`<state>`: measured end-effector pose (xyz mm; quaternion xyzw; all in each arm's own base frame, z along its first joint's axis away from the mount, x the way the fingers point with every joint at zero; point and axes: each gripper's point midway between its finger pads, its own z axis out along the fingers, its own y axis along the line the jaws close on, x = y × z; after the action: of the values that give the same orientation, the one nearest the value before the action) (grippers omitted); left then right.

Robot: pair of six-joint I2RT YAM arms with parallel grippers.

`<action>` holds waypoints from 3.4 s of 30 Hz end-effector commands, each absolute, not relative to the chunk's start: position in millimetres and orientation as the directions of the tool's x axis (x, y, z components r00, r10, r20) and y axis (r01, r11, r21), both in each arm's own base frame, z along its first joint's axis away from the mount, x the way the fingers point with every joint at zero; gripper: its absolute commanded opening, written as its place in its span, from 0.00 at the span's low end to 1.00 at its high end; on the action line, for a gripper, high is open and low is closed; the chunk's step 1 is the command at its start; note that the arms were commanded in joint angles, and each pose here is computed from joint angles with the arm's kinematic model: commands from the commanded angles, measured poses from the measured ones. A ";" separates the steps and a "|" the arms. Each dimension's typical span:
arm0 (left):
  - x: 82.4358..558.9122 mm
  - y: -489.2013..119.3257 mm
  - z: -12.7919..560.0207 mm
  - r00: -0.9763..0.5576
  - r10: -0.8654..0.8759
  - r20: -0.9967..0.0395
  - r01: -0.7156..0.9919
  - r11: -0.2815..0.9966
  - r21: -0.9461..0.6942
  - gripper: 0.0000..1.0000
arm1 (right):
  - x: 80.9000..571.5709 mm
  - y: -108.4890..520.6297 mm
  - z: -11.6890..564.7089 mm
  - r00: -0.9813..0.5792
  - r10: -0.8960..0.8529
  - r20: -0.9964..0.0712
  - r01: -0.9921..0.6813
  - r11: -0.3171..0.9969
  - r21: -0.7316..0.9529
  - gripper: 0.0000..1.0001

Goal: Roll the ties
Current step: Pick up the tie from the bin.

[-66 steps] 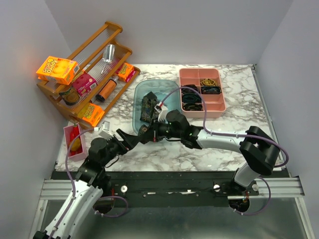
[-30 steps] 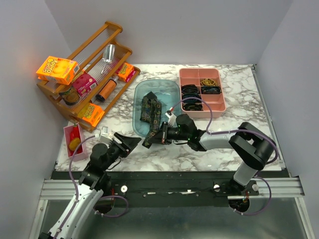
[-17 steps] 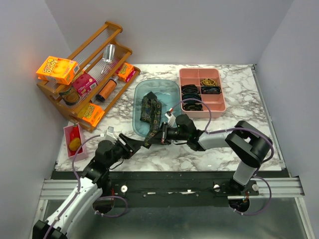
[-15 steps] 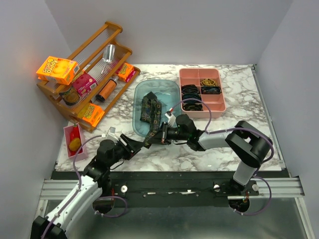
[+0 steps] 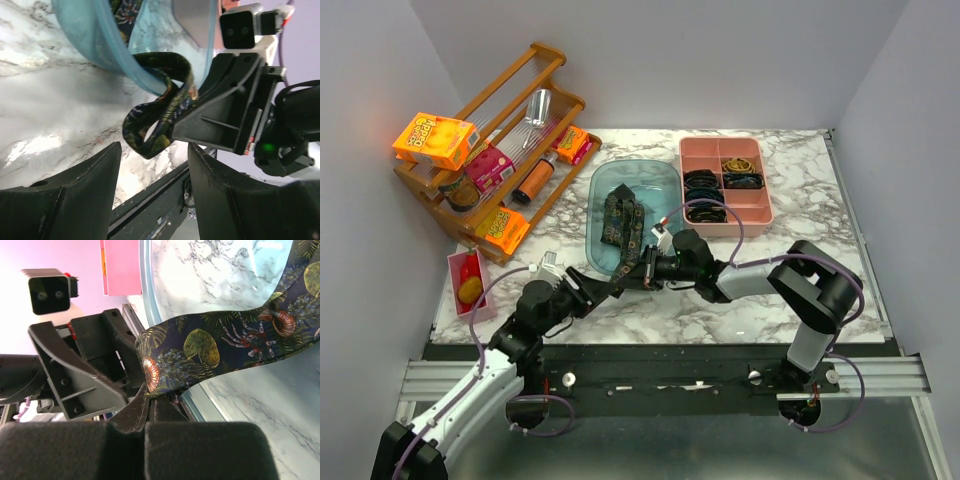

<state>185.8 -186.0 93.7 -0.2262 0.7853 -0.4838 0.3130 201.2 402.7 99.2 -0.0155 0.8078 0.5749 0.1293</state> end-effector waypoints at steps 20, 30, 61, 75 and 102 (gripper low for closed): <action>190.6 -177.9 57.2 -0.670 -0.674 -0.311 -0.077 0.479 -0.874 0.56 | 199.1 401.9 97.6 -0.977 0.120 -0.178 -0.135 0.301 0.944 0.02; 195.0 -178.1 64.6 -0.655 -0.673 -0.345 -0.041 0.487 -0.872 0.07 | 197.7 400.8 96.8 -0.980 0.115 -0.162 -0.124 0.283 0.951 0.06; 238.7 -183.8 392.6 -0.423 -0.311 -0.851 0.442 0.749 -0.493 0.00 | 251.8 336.2 205.8 -0.834 0.201 -0.514 -0.402 0.417 0.815 1.00; 162.3 -170.4 520.7 -0.180 -0.217 -0.959 0.724 0.631 -0.278 0.00 | 247.7 359.9 227.3 -0.917 0.218 -0.334 -0.295 0.191 0.936 1.00; 59.0 -125.8 574.0 0.067 -0.289 -0.955 0.829 0.549 -0.108 0.00 | 184.5 393.3 188.4 -0.997 0.031 -0.070 -0.061 0.230 0.971 1.00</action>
<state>76.7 -129.2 569.5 0.2244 0.5688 -0.4015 0.6819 202.4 389.9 190.5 -0.0246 0.7872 0.6105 0.0839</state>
